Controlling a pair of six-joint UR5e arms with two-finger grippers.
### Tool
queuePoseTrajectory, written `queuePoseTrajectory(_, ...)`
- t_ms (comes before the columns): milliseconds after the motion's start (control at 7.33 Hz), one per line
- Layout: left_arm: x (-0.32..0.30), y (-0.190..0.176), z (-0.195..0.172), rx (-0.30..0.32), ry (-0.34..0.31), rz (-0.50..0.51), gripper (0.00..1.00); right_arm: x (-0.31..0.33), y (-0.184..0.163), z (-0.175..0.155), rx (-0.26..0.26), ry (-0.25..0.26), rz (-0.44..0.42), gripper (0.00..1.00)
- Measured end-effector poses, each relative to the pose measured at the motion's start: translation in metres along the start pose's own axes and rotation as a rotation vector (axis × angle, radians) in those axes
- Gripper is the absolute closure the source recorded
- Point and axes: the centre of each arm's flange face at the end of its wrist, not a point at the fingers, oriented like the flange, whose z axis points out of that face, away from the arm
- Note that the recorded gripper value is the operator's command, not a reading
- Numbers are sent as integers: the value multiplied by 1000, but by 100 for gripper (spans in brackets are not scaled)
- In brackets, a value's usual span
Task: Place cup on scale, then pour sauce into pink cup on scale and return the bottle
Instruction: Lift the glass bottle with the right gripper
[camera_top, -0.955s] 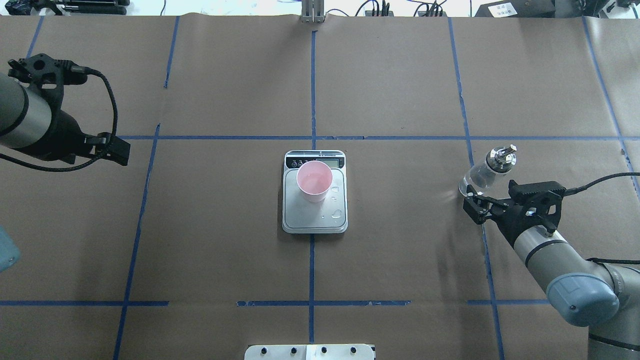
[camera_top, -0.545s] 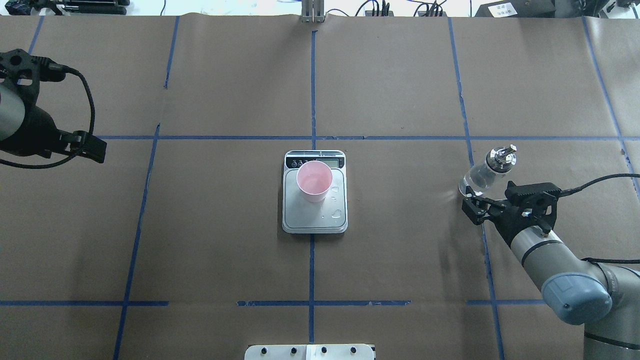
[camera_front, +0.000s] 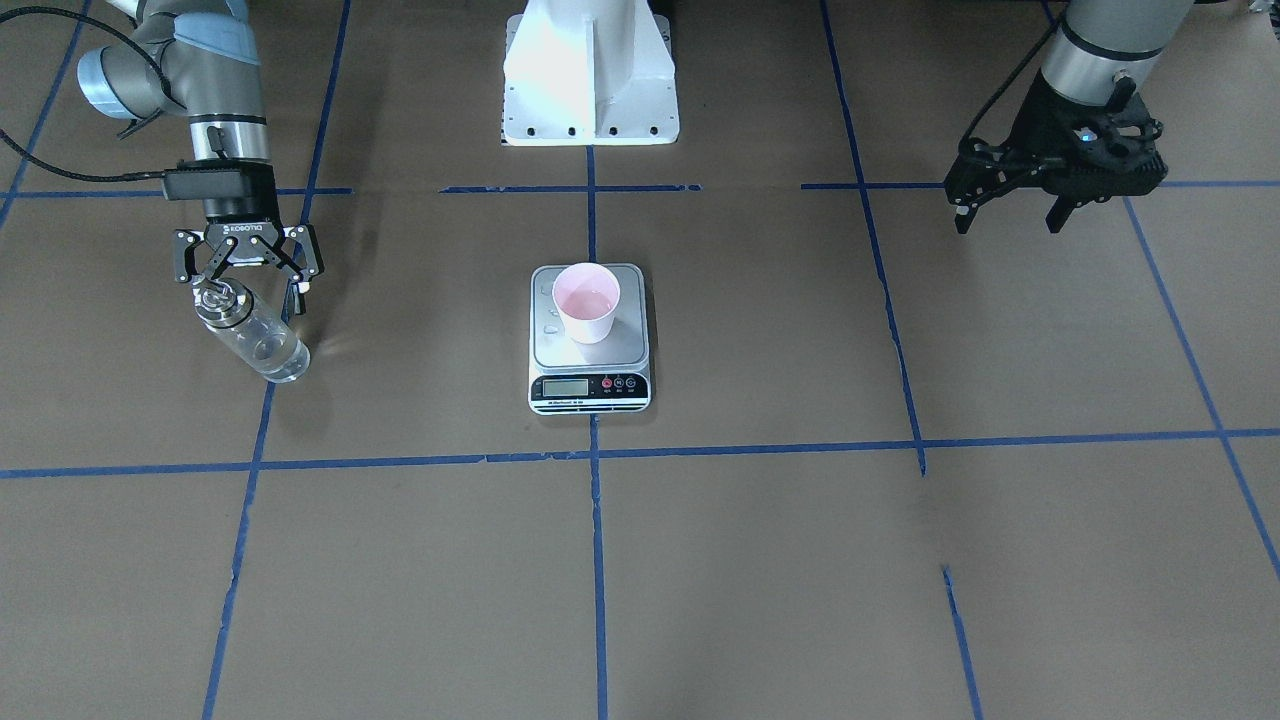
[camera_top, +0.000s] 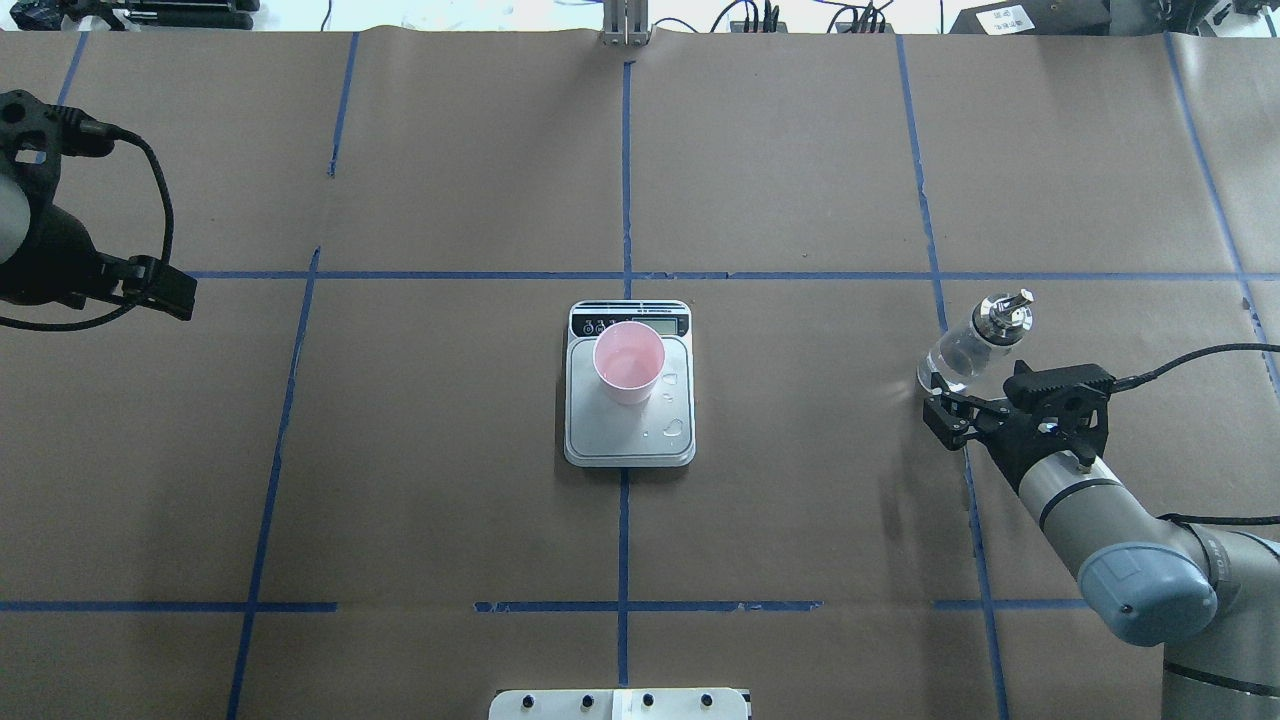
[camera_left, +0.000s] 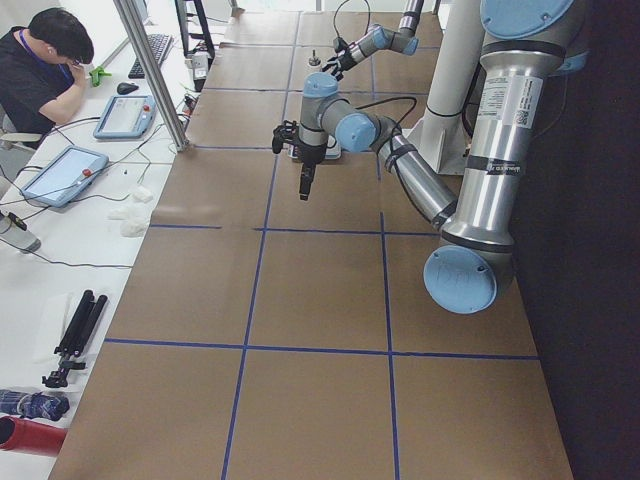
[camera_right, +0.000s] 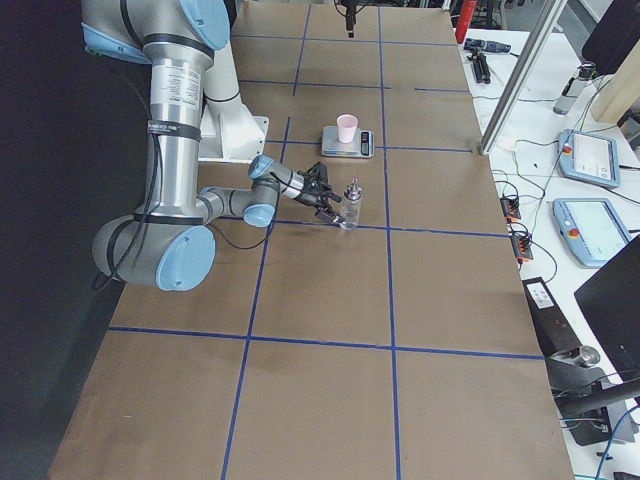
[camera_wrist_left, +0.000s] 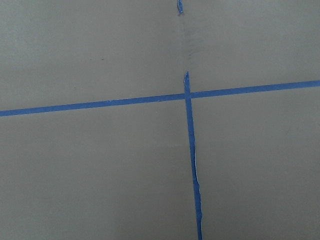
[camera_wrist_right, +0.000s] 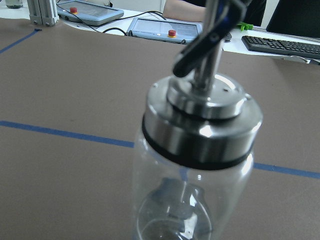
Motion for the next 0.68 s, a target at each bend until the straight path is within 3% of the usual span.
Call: queuePoseTrajectory(682, -4, -3, -2, 7, -3, -9, 0, -6, -3, 22, 16, 22, -20, 4)
